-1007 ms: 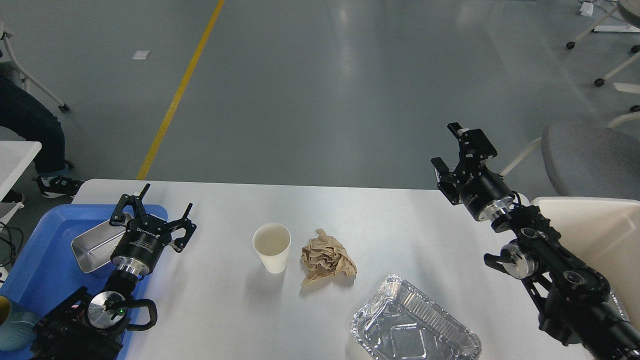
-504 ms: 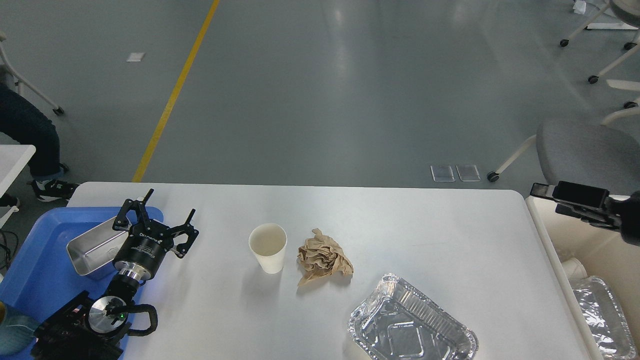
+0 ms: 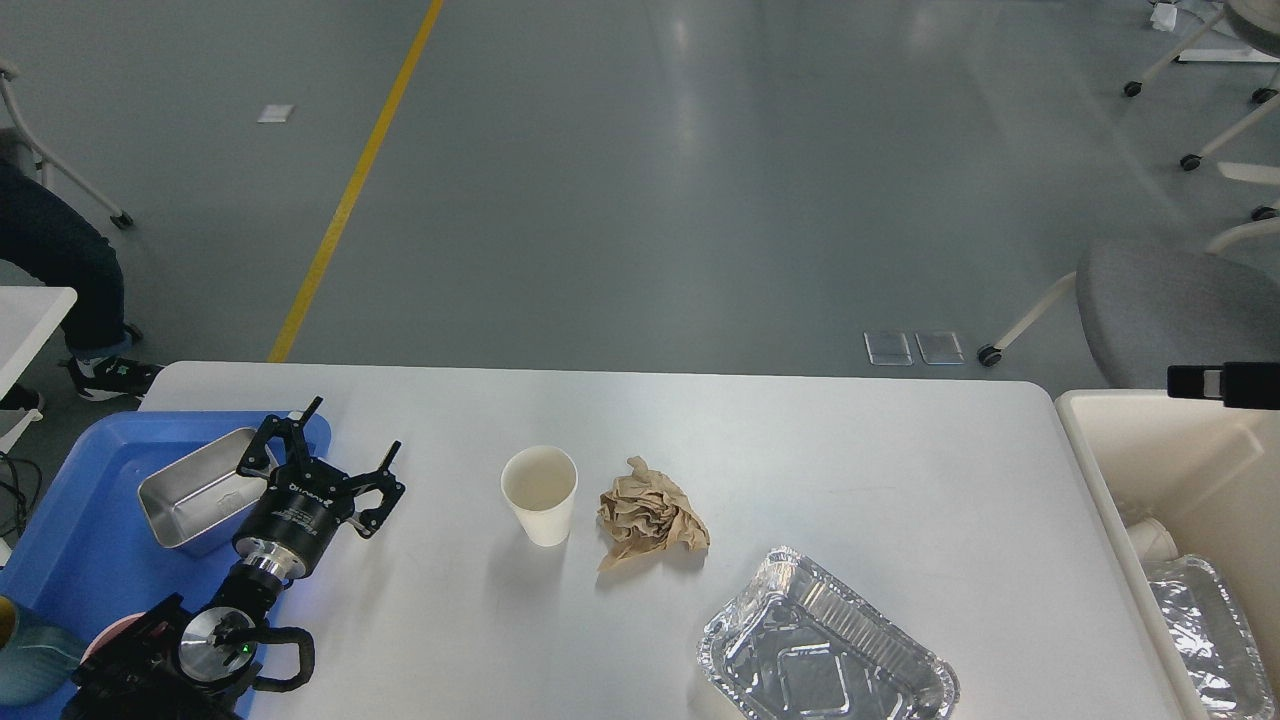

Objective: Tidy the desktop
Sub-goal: 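Swing the right gripper out over the bin and down toward the foil tray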

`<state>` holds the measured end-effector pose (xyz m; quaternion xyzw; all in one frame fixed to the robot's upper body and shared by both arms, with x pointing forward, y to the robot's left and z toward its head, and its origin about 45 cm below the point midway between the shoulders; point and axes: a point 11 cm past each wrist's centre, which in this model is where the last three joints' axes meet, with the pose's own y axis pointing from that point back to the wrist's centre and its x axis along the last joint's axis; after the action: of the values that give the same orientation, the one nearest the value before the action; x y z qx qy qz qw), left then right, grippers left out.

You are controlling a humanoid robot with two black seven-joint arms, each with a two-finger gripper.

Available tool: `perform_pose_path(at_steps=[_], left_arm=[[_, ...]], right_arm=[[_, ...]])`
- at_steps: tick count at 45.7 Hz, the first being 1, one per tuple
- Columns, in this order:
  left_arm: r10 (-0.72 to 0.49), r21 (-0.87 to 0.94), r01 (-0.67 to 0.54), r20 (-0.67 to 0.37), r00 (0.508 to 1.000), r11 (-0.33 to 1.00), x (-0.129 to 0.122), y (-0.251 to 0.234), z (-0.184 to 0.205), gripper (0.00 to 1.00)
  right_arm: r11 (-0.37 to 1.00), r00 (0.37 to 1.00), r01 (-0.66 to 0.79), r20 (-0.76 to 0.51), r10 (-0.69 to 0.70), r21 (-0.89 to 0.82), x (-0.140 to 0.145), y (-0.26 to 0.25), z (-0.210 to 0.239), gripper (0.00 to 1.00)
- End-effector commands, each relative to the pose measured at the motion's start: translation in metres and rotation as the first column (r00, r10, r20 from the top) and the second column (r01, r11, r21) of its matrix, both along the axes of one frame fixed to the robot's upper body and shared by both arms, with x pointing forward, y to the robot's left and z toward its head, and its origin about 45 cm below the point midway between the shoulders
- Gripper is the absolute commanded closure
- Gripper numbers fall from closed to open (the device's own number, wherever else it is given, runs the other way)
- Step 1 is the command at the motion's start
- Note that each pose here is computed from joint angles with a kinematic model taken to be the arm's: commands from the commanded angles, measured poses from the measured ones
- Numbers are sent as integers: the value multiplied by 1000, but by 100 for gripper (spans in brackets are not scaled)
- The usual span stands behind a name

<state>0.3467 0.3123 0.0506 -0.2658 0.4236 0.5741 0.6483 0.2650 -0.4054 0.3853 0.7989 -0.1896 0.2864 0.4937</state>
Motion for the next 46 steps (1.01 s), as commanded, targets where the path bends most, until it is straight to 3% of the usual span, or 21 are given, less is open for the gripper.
perform_pose_path(at_steps=[1,8,22,36,46], left_arm=[[-2,2,2,-3,1000,1000,0,0,0,3],[-4,6,4,-9,1000,1000,-1,-1,-2,3],[-19,45,20,-23,1000,999,-1,1,-3,3],[-21,72,23,-27,999,997,-1,10,-1,3],[-19,79,22,-36,999,997,-4,13,-4,3]], right_arm=[[1000,1000,-1,-1,1,0,0,0,-1,0],[998,999,6,-52,-9,-59,-6,-9,-19,0],[992,939,30,-337,-69,-120,-59,-28,-111,0],[997,866,53,-494,-74,-56,-98,-16,-167,0],[993,821,77,-571,-14,87,-121,18,-206,0]])
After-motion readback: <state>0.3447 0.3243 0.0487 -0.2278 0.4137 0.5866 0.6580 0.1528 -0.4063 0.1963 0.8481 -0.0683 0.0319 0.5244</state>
